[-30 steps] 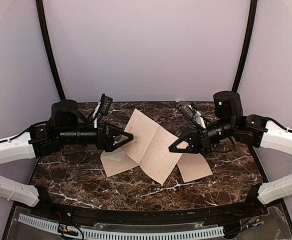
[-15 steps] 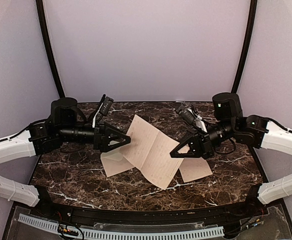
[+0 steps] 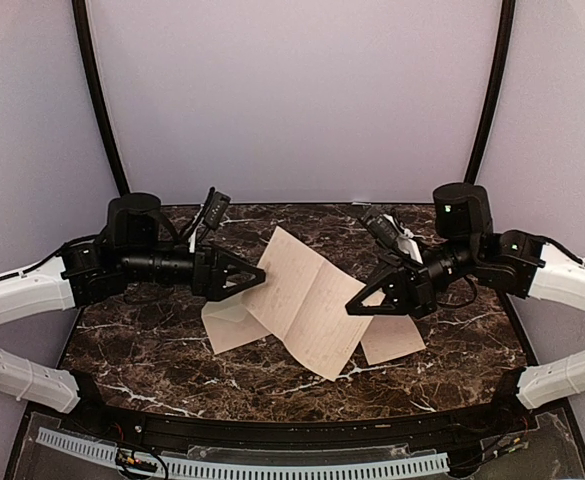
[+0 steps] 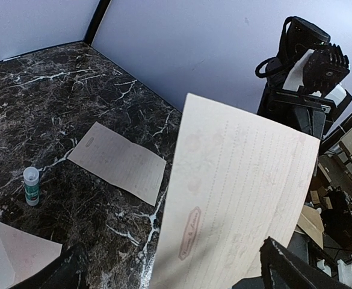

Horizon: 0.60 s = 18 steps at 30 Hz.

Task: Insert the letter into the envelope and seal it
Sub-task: Pick up the letter from the center of the board.

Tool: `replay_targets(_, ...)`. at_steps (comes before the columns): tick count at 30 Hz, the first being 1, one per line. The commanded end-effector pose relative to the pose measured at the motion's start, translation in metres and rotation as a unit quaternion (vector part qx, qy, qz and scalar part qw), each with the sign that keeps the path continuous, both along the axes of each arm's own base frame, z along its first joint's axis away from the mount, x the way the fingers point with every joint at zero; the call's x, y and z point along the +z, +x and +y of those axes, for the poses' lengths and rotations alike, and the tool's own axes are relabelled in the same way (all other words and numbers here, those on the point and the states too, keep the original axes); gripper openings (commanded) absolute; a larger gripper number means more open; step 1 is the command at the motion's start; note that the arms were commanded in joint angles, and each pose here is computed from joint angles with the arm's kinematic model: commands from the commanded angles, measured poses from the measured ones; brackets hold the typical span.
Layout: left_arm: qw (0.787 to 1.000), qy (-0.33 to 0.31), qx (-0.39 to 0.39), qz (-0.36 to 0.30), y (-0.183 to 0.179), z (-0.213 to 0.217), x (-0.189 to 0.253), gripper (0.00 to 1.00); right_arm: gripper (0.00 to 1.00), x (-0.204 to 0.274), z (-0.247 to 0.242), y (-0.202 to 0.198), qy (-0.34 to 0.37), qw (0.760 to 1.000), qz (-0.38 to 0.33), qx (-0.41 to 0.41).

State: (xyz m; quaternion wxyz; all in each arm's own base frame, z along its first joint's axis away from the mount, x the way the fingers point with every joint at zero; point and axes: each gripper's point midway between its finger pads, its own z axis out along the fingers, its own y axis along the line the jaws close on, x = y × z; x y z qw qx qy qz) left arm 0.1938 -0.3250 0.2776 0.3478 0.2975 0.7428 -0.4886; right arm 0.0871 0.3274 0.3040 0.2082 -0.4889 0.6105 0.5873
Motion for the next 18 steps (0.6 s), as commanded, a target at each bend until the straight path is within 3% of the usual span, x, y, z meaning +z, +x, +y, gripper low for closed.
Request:
replay_targets(1,1.000,0.008,0.004,0.003,0.005,-0.003,0.005,0.99,0.00,0.016,-0.002,-0.011,0.033,0.999,-0.020,0.022)
replay_targets(8,0.992,-0.045,-0.119,0.022,-0.034,-0.016,0.023,0.95,0.00,0.015,-0.001,-0.011,0.034,0.999,-0.019,0.026)
replay_targets(15,0.987,-0.064,-0.145,0.014,-0.047,-0.012,0.031,0.56,0.00,0.010,0.001,-0.007,0.029,0.999,-0.018,0.019)
replay_targets(18,0.988,-0.065,-0.143,0.013,-0.047,-0.011,0.032,0.44,0.00,0.006,0.002,-0.006,0.024,0.999,-0.015,0.015)
